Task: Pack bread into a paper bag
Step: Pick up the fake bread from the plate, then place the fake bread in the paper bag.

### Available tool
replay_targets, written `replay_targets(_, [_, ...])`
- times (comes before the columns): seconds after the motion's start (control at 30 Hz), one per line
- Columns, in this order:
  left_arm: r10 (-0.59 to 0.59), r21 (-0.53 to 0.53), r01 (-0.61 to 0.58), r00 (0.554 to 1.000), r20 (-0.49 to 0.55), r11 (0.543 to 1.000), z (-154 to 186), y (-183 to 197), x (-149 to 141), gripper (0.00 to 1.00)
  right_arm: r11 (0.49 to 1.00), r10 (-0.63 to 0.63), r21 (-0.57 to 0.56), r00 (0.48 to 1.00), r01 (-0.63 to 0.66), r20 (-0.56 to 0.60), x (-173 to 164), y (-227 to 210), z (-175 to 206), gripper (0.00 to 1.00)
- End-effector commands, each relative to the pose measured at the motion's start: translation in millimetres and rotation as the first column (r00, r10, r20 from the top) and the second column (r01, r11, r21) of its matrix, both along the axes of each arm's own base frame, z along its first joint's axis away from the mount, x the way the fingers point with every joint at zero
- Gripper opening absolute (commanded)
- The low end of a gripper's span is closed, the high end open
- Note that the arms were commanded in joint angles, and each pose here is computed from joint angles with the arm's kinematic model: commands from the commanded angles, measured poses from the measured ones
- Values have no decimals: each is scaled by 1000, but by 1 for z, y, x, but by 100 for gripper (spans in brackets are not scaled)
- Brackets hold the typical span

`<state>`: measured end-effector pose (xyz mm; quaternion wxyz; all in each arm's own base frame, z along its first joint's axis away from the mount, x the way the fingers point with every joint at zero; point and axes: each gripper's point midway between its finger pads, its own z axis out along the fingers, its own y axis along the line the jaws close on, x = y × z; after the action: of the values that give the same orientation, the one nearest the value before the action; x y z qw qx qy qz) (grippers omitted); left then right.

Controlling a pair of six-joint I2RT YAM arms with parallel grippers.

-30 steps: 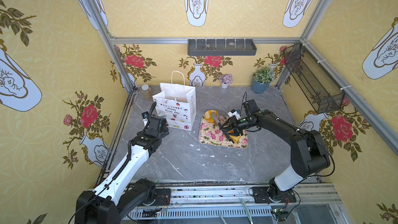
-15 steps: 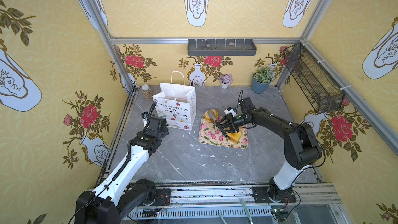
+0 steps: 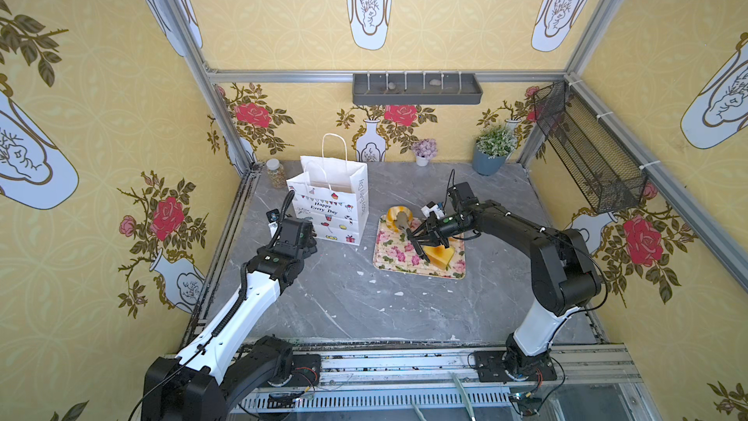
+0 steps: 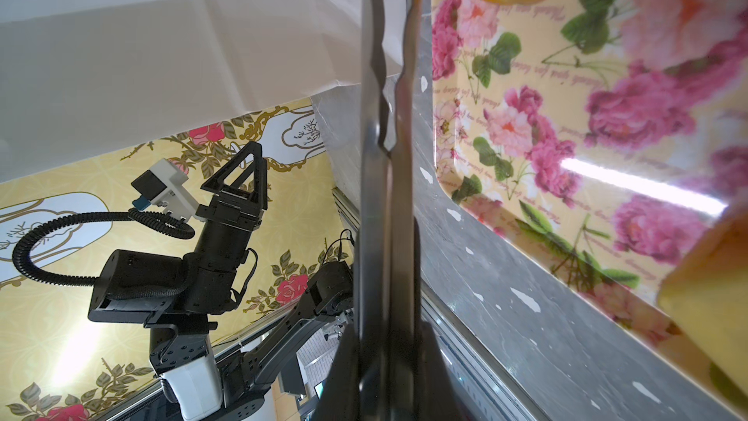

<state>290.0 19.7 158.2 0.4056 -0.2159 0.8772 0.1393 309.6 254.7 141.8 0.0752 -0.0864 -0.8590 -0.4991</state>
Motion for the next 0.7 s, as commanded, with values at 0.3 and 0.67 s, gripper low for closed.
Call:
replay_targets(0.3, [7, -14, -7, 1000, 18, 1000, 2, -1, 3, 99, 1000, -4, 21, 966, -2, 257, -1, -5, 108, 0])
replay_targets(0.67, [8, -17, -8, 1000, 15, 1000, 1, -1, 2, 99, 990, 61, 83, 868, -117, 493, -1, 34, 192, 0])
